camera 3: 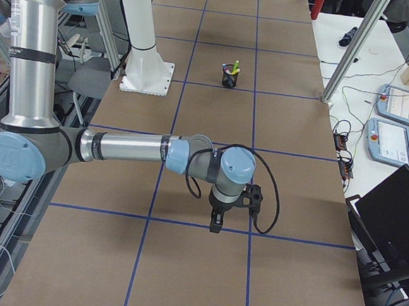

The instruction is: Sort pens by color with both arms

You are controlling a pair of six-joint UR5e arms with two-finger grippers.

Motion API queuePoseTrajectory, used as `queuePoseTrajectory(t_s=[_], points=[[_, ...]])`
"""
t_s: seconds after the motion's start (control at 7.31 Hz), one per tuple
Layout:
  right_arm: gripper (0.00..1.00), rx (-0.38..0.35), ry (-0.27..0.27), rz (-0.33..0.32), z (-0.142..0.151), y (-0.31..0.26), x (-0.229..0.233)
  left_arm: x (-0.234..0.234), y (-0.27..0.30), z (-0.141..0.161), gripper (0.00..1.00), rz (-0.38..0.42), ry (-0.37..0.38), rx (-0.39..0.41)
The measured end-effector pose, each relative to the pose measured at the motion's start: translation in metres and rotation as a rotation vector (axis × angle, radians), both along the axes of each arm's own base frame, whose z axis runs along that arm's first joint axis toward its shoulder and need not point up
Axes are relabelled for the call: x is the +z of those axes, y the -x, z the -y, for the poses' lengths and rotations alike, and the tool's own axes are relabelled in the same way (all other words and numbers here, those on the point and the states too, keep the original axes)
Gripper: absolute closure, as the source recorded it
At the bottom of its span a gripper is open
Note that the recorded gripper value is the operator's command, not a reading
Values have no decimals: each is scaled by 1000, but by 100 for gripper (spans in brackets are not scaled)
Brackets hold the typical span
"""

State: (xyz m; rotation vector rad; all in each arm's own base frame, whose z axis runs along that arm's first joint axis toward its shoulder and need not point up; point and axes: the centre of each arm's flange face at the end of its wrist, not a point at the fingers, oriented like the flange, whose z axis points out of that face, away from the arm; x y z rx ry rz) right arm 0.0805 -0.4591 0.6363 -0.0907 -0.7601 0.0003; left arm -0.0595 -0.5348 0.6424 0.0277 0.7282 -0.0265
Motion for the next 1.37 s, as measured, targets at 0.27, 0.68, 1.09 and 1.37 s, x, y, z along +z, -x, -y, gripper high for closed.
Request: queuePoseTrajectory(t_s=[0.27, 0.68, 1.09, 1.37], points=[[0, 0, -1, 0, 1, 0, -1, -2, 0, 1, 0, 0, -1, -3], [0, 0, -3, 0, 2, 0, -2, -3, 0, 3, 0, 0, -2, -4], [0, 1, -5, 3, 2, 0, -3, -5, -1, 4, 0, -1, -5, -4], [0, 1, -9, 3, 4, 0, -4, -7, -1, 5, 0, -1, -7, -4]])
